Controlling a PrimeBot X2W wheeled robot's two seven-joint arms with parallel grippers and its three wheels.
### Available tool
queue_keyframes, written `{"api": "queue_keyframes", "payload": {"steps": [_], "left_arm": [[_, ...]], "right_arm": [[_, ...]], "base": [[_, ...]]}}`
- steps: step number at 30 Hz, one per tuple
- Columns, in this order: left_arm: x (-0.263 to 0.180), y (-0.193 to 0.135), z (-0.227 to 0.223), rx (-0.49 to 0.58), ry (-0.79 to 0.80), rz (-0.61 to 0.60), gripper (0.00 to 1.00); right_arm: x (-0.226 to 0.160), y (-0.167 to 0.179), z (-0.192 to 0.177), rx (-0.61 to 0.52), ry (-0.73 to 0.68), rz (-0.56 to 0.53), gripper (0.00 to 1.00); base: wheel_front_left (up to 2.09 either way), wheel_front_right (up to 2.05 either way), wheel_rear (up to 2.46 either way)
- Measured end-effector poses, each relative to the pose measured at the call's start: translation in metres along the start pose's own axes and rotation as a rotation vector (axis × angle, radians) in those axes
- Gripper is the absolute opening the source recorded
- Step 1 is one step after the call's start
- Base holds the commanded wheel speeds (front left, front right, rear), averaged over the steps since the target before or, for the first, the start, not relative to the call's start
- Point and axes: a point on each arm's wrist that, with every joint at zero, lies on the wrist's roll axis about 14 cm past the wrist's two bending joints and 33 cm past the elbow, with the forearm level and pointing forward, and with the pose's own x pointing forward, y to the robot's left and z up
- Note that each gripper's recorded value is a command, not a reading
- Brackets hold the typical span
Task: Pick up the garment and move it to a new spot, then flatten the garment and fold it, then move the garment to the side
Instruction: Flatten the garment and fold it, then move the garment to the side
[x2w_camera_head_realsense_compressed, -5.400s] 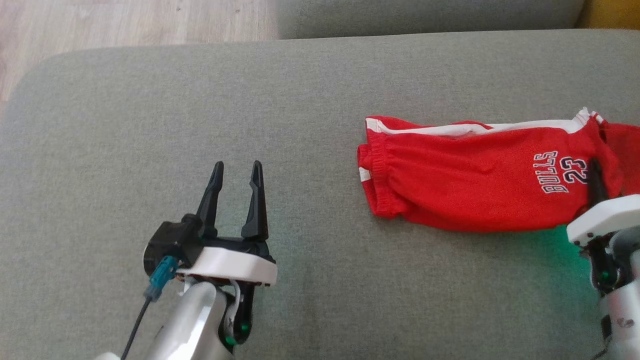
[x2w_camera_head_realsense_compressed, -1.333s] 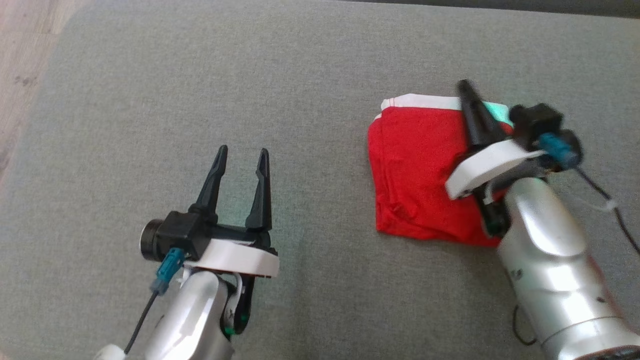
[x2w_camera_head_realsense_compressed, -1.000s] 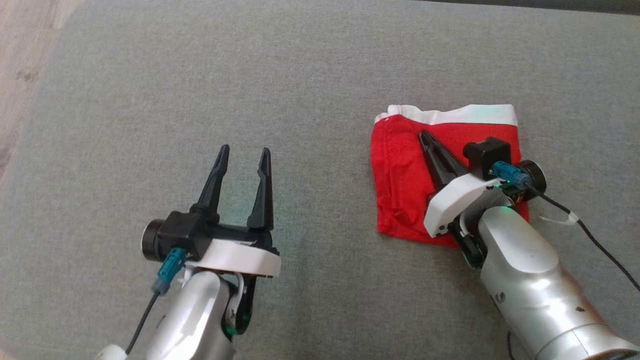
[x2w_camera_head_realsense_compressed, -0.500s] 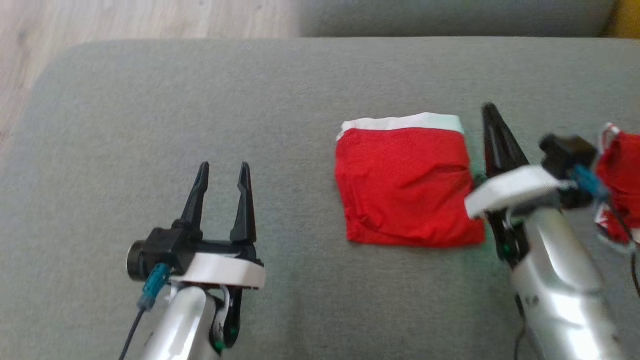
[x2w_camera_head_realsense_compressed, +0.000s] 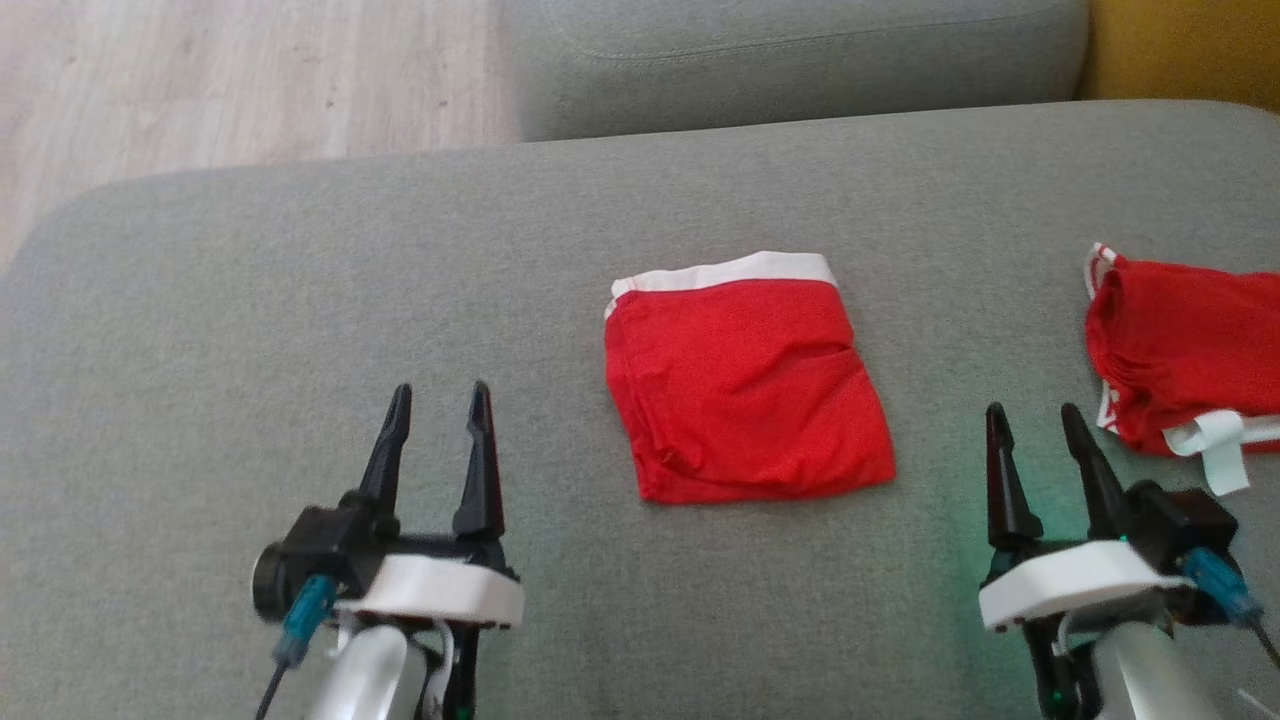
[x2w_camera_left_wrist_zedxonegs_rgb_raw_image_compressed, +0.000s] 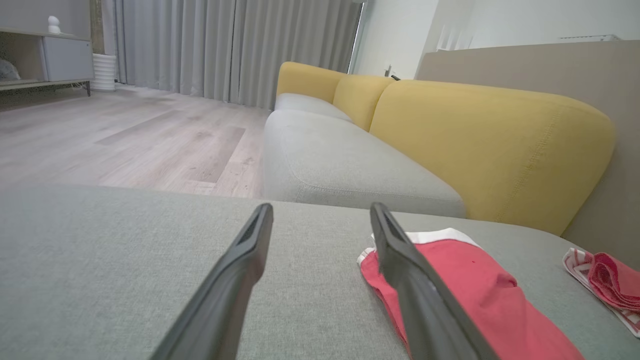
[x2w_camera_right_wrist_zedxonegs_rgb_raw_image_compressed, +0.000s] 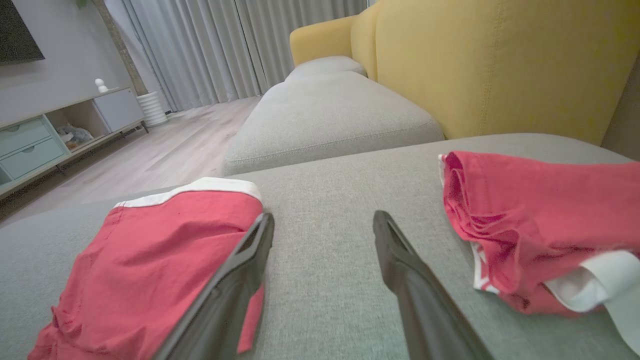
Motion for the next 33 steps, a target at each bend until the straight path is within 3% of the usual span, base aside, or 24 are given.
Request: {"api": "queue_keyframes", "payload": {"steps": [12, 19, 24, 33], "left_arm": [[-0.007, 0.005, -0.011, -0.009, 0.032, 0.025, 1.0], [0.0, 0.012, -0.02, 0.001, 0.054, 0.037, 1.0], [0.012, 0.015, -0.022, 0.003, 0.057, 0.037, 1.0], [0.013, 0.031, -0.027, 0.01, 0.075, 0.078, 1.0]], "right_arm": [[-0.008, -0.002, 0.0, 0.033, -0.006, -0.014, 1.0], [0.012, 0.008, -0.004, 0.024, 0.02, 0.023, 1.0], [0.046, 0.028, -0.009, 0.062, 0.089, 0.08, 1.0], [0.068, 0.06, -0.076, 0.091, 0.399, 0.158, 1.0]], "base": [[0.0, 0.0, 0.0], [0.0, 0.0, 0.0], [0.0, 0.0, 0.0], [0.0, 0.0, 0.0]]}}
